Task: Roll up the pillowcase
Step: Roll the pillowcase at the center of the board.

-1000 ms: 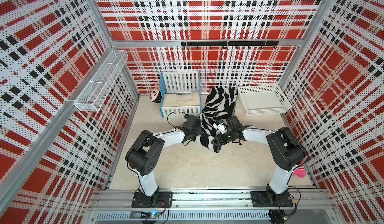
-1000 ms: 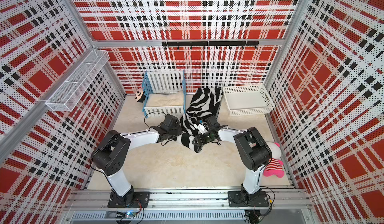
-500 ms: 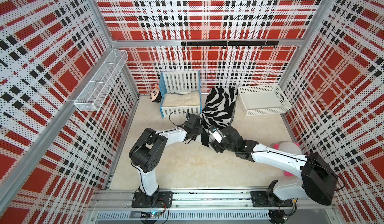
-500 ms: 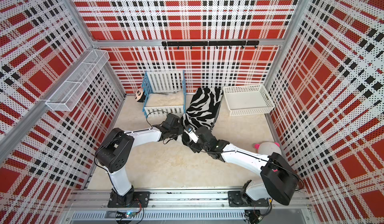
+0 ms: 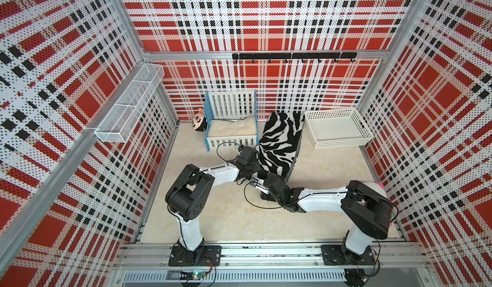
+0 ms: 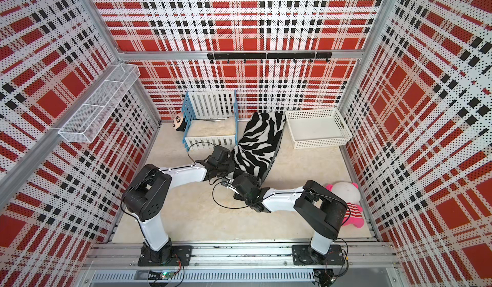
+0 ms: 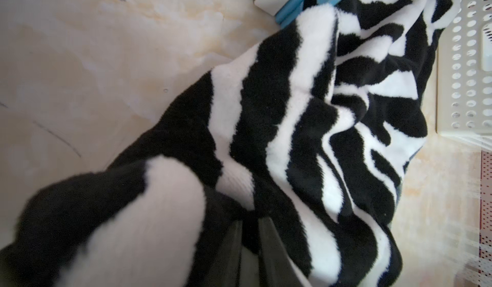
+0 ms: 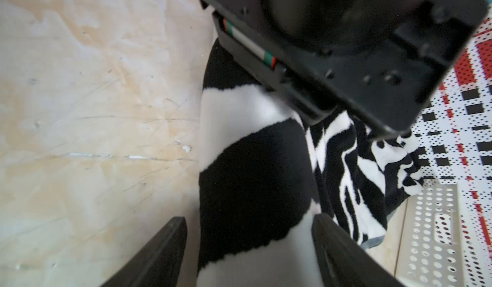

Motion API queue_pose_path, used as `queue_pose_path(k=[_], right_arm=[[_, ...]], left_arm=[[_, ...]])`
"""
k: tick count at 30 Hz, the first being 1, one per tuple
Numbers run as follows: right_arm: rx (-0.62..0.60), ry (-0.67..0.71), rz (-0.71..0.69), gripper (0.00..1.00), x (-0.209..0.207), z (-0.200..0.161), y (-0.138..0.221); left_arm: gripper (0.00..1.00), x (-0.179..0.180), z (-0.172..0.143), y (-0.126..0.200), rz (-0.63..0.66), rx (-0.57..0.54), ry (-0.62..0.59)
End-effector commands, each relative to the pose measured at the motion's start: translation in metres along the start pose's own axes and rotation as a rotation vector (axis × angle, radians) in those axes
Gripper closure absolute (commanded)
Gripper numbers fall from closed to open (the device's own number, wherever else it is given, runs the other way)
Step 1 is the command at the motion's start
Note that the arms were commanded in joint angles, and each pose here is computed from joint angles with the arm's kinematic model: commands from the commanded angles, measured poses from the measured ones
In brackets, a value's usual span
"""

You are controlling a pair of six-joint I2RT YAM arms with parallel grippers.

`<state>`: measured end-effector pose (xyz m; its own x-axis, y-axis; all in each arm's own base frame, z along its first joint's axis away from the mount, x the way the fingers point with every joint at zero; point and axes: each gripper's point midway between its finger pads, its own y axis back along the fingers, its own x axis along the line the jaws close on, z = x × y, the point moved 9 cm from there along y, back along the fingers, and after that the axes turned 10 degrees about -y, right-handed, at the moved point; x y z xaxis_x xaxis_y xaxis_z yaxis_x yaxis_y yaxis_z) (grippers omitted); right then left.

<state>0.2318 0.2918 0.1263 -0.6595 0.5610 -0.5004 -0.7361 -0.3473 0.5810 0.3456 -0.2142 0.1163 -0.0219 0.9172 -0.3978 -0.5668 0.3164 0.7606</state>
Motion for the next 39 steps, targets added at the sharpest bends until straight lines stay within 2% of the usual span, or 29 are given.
queue_pose_path(k=[1,6,12,15,20,22,27,32,39], right_arm=[[-0.058,0.020,-0.070,0.18,-0.005,0.011,-0.003],[-0.028,0.038,-0.051,0.15,-0.001,0.005,-0.011],[0.053,-0.007,-0.003,0.18,0.007,-0.021,-0.021],[0.097,-0.045,0.010,0.29,0.005,-0.025,-0.027],[0.166,-0.117,0.113,0.67,-0.001,-0.027,-0.028],[0.185,-0.152,0.176,0.86,0.000,-0.027,-0.025],[0.209,-0.219,0.309,0.90,0.006,-0.025,-0.019],[0.182,-0.310,0.481,0.95,0.013,-0.009,-0.009],[0.168,-0.526,0.737,0.96,0.013,0.004,-0.004]], left_arm=[[0.82,0.004,-0.006,-0.004,-0.001,0.020,-0.005],[0.82,0.004,-0.005,-0.004,-0.004,0.020,-0.003],[0.82,0.006,-0.004,-0.002,-0.005,0.019,0.001],[0.82,0.008,-0.003,-0.002,-0.004,0.016,0.005],[0.82,0.011,0.009,0.007,-0.018,-0.009,0.024],[0.81,0.012,0.018,0.015,-0.031,-0.030,0.036],[0.74,0.022,0.050,0.047,-0.032,-0.102,0.065],[0.73,0.049,0.075,0.092,-0.010,-0.193,0.119],[0.71,0.083,0.081,0.142,0.030,-0.286,0.164]])
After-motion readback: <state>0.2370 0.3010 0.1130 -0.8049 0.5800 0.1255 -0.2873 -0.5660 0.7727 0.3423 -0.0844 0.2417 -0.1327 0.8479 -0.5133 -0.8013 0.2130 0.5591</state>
